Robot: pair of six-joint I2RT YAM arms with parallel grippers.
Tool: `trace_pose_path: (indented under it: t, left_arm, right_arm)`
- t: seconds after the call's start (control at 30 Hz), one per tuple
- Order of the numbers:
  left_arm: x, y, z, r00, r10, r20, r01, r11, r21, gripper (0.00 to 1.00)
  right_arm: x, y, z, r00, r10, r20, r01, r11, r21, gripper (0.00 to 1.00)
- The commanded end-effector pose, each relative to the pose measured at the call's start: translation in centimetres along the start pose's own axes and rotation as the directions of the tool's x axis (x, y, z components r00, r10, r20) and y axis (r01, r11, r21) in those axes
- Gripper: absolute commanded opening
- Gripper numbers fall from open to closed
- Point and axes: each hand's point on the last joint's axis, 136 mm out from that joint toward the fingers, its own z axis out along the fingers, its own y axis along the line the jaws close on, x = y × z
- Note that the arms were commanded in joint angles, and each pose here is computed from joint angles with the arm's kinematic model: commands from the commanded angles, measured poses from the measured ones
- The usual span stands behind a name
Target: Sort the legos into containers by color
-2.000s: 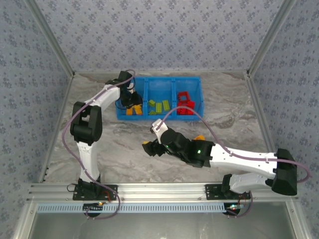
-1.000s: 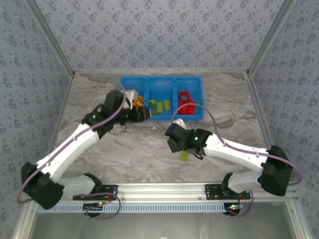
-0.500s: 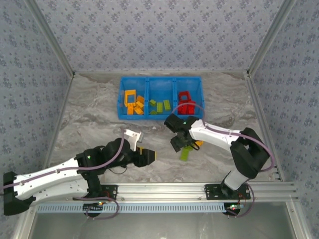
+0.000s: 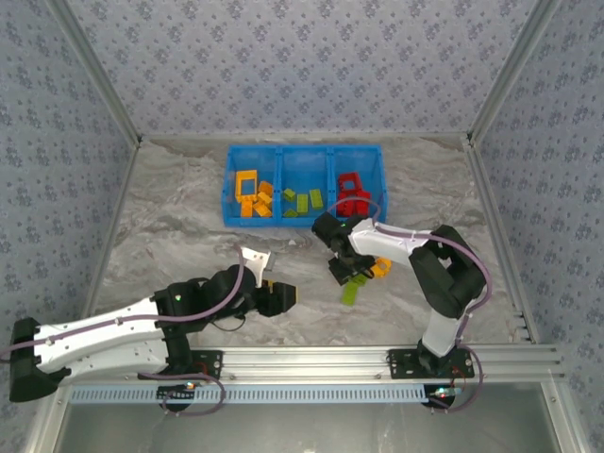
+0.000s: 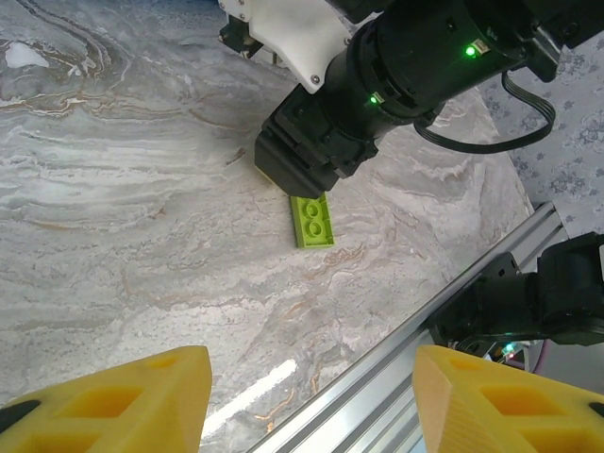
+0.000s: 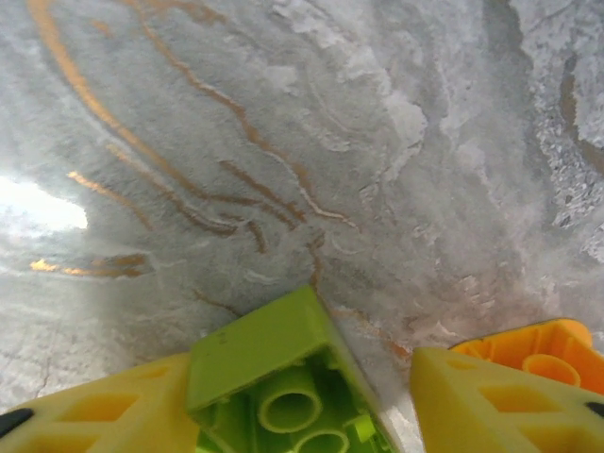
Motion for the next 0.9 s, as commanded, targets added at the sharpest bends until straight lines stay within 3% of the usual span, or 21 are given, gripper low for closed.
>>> trace_pose_path:
  t: [0.0, 0.27, 0.43, 0.63, 0.73, 0.87]
  left_arm:
    - [-2.1, -2.4, -0.9, 0.998, -0.001, 0.06, -0.003, 0.998, 0.064, 0.59]
    - [-2.0, -2.7, -0.6, 0.999, -0.001, 0.051, -0.003, 0.997, 0.075, 0.59]
    - [-3.0, -2.7, -1.2, 0.996, -0.001, 0.089, -0.004, 0.998, 0.056, 0.59]
    - [-6.0, -0.3, -3.4, 0.979, 0.045, 0.196, -0.016, 0.989, -0.148, 0.6]
    - [-7.6, 1.4, -4.3, 0.964, 0.068, 0.258, 0.004, 0.963, -0.269, 0.61]
    - [-9.2, 1.5, -4.2, 0.95, 0.093, 0.298, 0.009, 0.945, -0.326, 0.61]
  right_arm:
    - [-0.6, -0.2, 0.1, 1.0, 0.011, 0.001, -0.011, 1.0, -0.022, 0.53]
    - [-0.8, -0.3, 0.5, 0.999, 0.052, 0.004, -0.051, 0.997, -0.056, 0.38]
    - [-2.4, -1.5, -2.9, 0.985, 0.094, 0.141, -0.091, 0.995, -0.026, 0.3]
    - [-8.7, -1.6, -11.6, 0.899, 0.165, 0.406, -0.133, 0.986, -0.105, 0.3]
    - [-13.0, -0.6, -14.0, 0.863, 0.182, 0.472, -0.123, 0.98, -0.154, 0.3]
    - [-18.6, -0.7, -15.0, 0.825, 0.201, 0.529, -0.144, 0.978, -0.148, 0.29]
